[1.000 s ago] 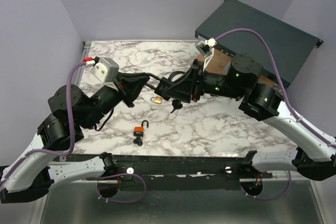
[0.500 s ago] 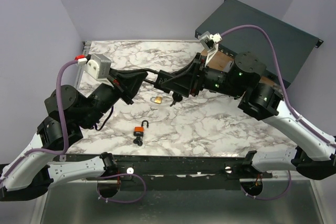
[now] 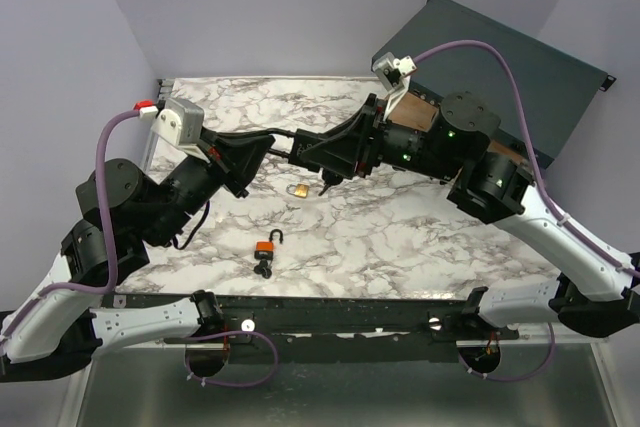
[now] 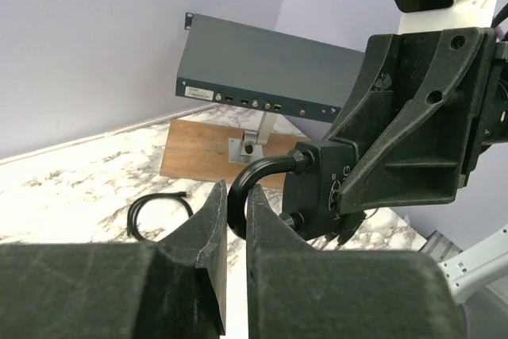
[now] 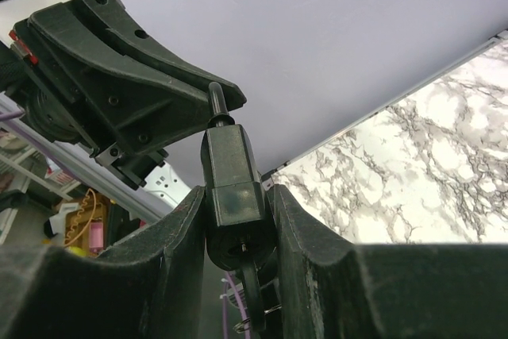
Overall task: Lock with the key
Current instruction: Lock the lock.
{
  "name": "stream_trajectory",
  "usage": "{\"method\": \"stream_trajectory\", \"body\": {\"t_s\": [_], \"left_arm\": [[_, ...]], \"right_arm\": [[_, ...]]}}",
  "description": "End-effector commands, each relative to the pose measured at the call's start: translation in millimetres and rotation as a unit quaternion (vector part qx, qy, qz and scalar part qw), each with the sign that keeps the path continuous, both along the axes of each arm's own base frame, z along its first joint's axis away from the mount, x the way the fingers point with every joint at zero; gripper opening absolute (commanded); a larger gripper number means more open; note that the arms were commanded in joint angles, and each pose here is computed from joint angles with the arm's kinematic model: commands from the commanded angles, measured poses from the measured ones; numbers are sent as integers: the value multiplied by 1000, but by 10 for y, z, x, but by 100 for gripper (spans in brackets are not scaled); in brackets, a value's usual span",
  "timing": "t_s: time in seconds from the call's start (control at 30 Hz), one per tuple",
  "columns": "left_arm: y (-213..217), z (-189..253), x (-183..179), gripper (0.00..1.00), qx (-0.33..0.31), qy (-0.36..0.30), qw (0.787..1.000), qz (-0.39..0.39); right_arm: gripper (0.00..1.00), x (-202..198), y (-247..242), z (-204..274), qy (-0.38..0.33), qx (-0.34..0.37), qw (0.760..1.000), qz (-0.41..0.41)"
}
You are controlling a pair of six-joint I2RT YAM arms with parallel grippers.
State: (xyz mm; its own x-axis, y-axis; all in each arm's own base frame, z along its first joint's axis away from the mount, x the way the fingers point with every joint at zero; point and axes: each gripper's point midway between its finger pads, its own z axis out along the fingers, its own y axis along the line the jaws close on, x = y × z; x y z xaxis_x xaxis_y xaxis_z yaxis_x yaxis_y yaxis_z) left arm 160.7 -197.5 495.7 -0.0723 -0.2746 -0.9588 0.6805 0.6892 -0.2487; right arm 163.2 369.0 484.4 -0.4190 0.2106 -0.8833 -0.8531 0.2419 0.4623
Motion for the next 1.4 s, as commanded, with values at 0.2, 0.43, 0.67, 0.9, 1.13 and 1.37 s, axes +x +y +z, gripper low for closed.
{"method": "stream_trajectory", "body": {"t_s": [0.2,0.43,0.67,0.9,1.13,1.37], "left_arm": [[-899,-857,-619,0,118,112,960,-228],[-1043,-781,-768,0,116,111,951,-266],[-1141,-711,-900,0,112,109,939,-306],[-1274,-759,-1060,0,130,111,925,-339],[-1343,-909,-1057,0,145,126,922,-336],[-1309,-1138,-906,0,152,157,933,-285]], "right_arm": [[1,301,260,237,-53,31,996,-59],[1,292,329,192,-53,25,997,-55],[1,287,391,108,-49,8,997,-53],[1,282,433,80,-50,3,997,-54],[1,279,515,73,-52,-2,997,-54],[1,360,558,-21,-49,-21,995,-80]]}}
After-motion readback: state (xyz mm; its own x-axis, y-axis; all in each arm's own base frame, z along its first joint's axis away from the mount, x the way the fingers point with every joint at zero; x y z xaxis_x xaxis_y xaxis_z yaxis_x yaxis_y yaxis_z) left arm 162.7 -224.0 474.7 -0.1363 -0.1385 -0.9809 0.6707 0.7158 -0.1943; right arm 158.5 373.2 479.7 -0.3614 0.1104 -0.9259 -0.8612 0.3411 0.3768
